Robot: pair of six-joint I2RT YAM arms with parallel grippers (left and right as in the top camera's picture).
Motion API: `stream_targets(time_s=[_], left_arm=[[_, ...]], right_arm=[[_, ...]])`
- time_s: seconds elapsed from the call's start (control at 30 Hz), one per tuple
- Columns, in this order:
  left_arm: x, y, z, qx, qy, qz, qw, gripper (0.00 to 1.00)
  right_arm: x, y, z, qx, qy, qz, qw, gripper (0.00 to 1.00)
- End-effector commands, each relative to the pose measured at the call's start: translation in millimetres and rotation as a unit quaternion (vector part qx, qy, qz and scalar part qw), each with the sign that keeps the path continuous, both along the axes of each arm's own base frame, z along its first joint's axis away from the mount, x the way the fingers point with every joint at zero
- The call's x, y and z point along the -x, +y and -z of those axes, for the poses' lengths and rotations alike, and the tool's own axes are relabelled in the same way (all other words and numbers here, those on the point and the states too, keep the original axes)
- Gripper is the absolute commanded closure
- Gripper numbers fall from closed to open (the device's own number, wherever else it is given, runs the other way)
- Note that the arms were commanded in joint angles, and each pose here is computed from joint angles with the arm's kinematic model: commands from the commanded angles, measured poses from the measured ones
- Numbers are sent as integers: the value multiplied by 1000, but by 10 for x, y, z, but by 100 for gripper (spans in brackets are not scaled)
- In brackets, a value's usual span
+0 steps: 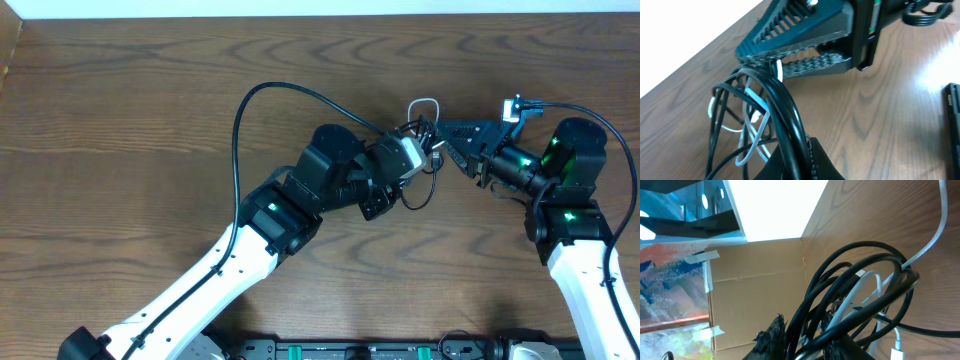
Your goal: Untangle cables
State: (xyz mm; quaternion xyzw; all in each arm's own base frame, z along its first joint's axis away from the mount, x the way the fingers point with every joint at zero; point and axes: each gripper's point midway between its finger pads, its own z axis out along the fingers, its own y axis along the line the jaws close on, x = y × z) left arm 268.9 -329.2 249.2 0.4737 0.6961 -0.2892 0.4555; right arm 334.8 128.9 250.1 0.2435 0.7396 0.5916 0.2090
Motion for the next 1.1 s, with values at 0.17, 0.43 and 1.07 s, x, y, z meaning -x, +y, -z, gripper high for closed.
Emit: stream_targets(time_s=[0.17, 0.43, 1.07], left_arm=[[-200, 135, 87, -34, -18, -66, 997, 93], [-213, 145, 91, -34, -16, -72, 997, 93], [13, -60, 6, -2, -1, -16, 1000, 92]], right_arm=[[2, 3, -61, 2, -14, -8, 1000, 79], [69, 126, -149, -5, -36, -41, 999, 79], [61, 223, -124, 5, -38, -38, 999, 83]])
